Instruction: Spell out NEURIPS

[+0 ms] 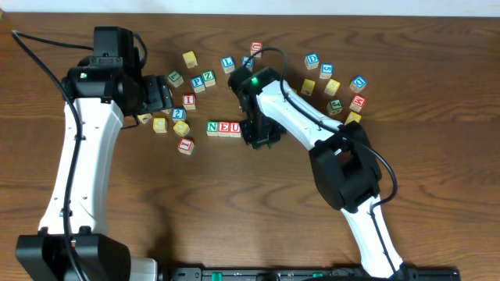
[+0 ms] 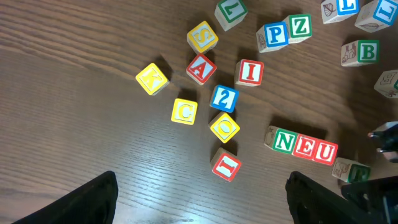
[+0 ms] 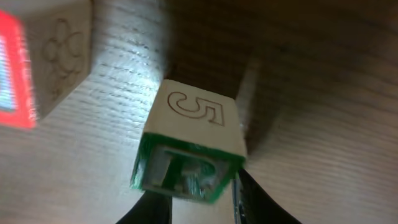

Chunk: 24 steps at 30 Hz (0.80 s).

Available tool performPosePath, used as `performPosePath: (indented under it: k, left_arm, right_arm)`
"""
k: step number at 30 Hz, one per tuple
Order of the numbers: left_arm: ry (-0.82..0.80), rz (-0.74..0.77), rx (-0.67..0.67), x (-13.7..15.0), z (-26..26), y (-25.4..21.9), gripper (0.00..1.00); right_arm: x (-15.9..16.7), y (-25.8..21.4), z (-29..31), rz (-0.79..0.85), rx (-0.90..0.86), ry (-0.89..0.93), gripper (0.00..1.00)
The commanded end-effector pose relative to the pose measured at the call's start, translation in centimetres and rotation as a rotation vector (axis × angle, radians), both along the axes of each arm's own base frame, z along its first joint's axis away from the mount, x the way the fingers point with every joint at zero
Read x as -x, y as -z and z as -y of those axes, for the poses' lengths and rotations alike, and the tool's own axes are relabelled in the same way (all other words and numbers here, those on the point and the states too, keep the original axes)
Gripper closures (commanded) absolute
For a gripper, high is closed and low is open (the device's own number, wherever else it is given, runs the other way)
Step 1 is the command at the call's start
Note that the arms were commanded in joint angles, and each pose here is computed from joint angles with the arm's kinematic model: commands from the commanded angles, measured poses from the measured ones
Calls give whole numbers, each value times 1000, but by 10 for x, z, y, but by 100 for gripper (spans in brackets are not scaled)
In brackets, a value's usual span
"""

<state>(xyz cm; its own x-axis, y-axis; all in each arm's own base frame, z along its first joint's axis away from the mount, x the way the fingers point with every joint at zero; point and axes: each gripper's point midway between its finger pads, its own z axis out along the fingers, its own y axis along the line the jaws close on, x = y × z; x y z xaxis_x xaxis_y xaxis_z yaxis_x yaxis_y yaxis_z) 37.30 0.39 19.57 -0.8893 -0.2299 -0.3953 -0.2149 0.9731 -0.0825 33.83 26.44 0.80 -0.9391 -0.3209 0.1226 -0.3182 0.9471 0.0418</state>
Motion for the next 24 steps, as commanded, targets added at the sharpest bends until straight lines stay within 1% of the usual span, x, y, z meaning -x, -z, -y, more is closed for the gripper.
performPosePath:
  k: [1, 11, 24]
  left_arm:
    - [-3, 14, -11, -3, -3, -5, 15]
    - [-3, 14, -11, -3, -3, -5, 15]
    - [-3, 14, -11, -3, -3, -5, 15]
  right_arm:
    - [3, -1, -6, 13, -17, -25, 75]
    - [-9, 1, -20, 73, -61, -34, 75]
    - [-16, 1, -29, 110, -89, -41, 75]
